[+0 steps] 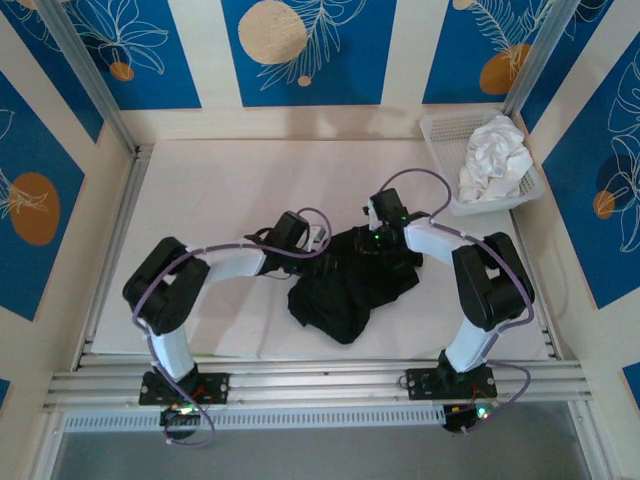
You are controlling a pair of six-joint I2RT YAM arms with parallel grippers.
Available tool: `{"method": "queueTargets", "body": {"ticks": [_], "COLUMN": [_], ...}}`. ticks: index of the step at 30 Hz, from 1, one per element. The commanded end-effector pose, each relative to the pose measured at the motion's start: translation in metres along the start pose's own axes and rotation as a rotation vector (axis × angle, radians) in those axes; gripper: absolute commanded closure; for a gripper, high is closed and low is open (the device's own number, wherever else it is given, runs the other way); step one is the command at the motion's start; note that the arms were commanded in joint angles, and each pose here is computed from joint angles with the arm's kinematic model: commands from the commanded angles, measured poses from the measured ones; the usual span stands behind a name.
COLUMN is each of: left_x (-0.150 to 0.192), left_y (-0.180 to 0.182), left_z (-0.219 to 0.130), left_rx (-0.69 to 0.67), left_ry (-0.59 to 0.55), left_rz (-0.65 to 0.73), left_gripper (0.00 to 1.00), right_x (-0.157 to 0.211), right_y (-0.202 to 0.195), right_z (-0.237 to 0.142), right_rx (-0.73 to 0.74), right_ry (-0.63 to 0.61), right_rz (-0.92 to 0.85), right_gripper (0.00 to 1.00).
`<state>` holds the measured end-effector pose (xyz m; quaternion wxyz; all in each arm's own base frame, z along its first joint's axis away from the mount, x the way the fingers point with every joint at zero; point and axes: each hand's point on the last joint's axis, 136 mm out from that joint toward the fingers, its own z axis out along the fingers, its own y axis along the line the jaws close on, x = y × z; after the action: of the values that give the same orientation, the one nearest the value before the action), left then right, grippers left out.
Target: Fold the inside-out t-shirt
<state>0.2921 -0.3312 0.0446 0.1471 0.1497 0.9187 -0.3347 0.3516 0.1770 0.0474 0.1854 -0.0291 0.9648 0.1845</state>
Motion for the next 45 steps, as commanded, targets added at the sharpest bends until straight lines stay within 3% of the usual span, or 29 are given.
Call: {"method": "queueTargets", "body": {"ticks": [1,4,7,11,14,16,17,20,23,25,28,31,34,36,40,45], "left_x": [-0.014,-0.04,-0.085,-0.135,-0.14,-0.126,-0.114,-0.07,-0.024,-0.006,-0.002,-0.014,-0.015,-0.016,-0.025,-0.028], "left_y": [-0.008,-0.012,-0.023,-0.056,-0.094,-0.106,-0.108,-0.098,-0.079,-0.069,-0.041,0.008,0.046,0.057,0.061,0.058], "left_z": [0.013,0.0,-0.048,-0.147,-0.208,-0.218,-0.212,-0.178,-0.153,-0.153,-0.164,-0.181,-0.183,-0.175,-0.142,-0.098], "left_rx": [0.067,0.084,0.048,-0.049,-0.024,-0.02,-0.004,0.054,0.085,0.082,-0.059,-0.309,-0.407,-0.406,-0.373,-0.289], "left_ry": [-0.017,-0.092,-0.252,-0.543,-0.721,-0.745,-0.72,-0.572,-0.434,-0.409,-0.444,-0.474,-0.43,-0.402,-0.304,-0.193], "left_rz": [-0.007,0.002,0.067,0.227,0.355,0.428,0.455,0.461,0.418,0.399,0.35,0.211,0.074,0.042,0.052,0.072], "left_gripper": [0.68,1.0,1.0,1.0,1.0,0.99,0.88,0.58,0.44,0.34,0.22,0.21,0.2,0.2,0.2,0.28], "right_x": [-0.038,-0.066,-0.098,-0.131,-0.13,-0.118,-0.111,-0.079,-0.038,-0.014,0.007,0.012,0.016,0.019,0.02,0.012], "right_y": [0.026,0.048,0.07,0.094,0.11,0.107,0.103,0.079,0.043,0.018,-0.001,0.023,0.069,0.097,0.111,0.061], "right_z": [-0.031,-0.06,-0.105,-0.187,-0.245,-0.262,-0.262,-0.233,-0.188,-0.167,-0.15,-0.141,-0.124,-0.105,-0.061,-0.029], "right_rx": [-0.172,-0.274,-0.337,-0.404,-0.443,-0.428,-0.408,-0.344,-0.241,-0.152,-0.089,-0.144,-0.209,-0.219,-0.137,0.178], "right_ry": [-0.161,-0.279,-0.415,-0.634,-0.788,-0.836,-0.836,-0.757,-0.633,-0.572,-0.529,-0.515,-0.479,-0.423,-0.32,-0.242], "right_rz": [0.026,0.011,-0.046,-0.146,-0.251,-0.281,-0.278,-0.23,-0.155,-0.106,-0.058,-0.11,-0.251,-0.338,-0.373,-0.35], "right_gripper": [0.97,1.0,1.0,1.0,1.0,1.0,1.0,0.92,0.71,0.57,0.49,0.46,0.42,0.4,0.37,0.34]}}
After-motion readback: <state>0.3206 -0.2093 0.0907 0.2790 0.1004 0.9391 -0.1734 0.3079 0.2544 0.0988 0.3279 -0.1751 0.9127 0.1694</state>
